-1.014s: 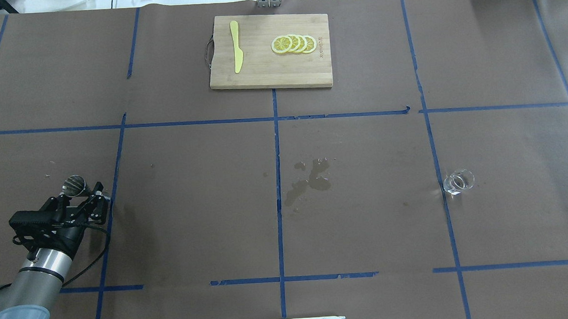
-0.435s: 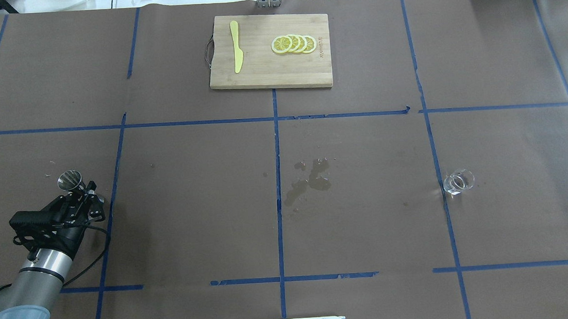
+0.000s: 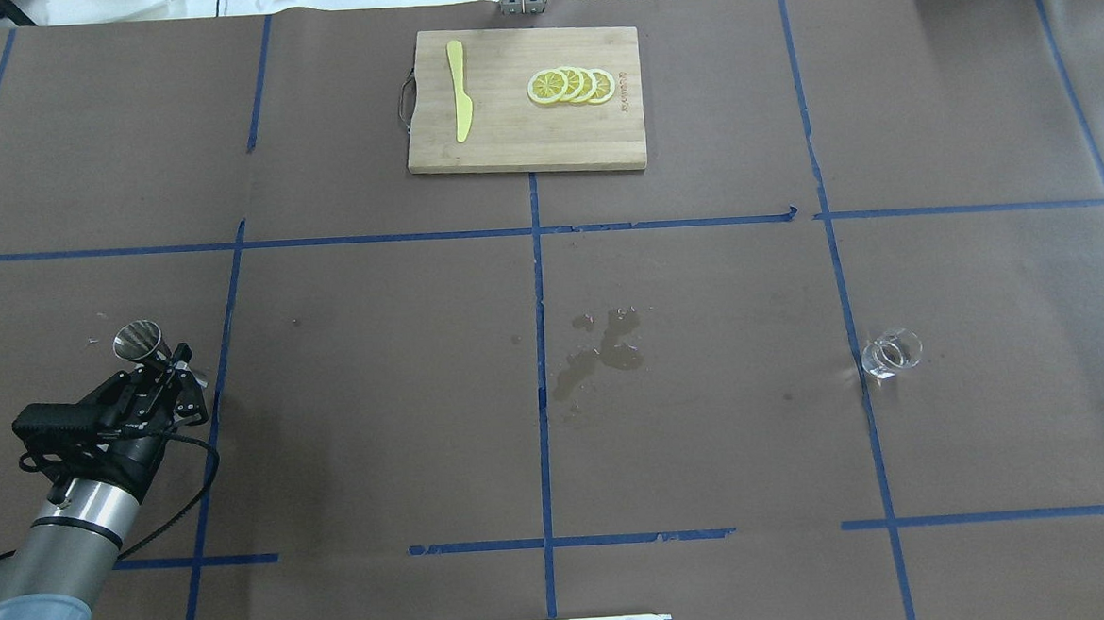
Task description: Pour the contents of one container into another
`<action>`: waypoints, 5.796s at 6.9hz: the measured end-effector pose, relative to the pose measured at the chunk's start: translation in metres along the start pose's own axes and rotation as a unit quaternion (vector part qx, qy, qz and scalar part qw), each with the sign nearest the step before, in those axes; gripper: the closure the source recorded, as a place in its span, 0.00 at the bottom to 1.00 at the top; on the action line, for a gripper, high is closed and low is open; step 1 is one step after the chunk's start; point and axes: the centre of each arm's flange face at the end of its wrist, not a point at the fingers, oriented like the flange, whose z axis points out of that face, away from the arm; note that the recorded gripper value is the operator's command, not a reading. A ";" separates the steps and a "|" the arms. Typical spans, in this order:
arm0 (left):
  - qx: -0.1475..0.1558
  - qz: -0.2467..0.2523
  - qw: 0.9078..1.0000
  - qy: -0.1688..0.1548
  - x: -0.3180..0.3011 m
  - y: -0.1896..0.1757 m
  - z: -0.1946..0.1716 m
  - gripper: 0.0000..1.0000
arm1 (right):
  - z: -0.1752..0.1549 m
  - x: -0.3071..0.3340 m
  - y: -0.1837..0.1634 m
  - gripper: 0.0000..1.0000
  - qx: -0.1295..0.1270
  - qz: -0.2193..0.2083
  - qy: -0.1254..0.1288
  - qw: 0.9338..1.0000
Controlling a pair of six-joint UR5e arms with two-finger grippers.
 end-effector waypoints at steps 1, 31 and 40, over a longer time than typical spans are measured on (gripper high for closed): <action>0.006 0.011 1.000 0.015 0.002 -0.019 -0.003 1.00 | -0.002 -0.002 -0.002 0.00 0.002 -0.002 0.000 1.000; 0.062 0.018 0.994 0.087 0.077 -0.111 0.046 1.00 | 0.240 -0.476 0.150 0.01 0.443 0.203 0.242 0.839; 0.068 0.011 0.994 0.090 0.079 -0.119 0.043 1.00 | 0.266 -0.465 0.144 0.02 0.472 0.204 0.249 0.821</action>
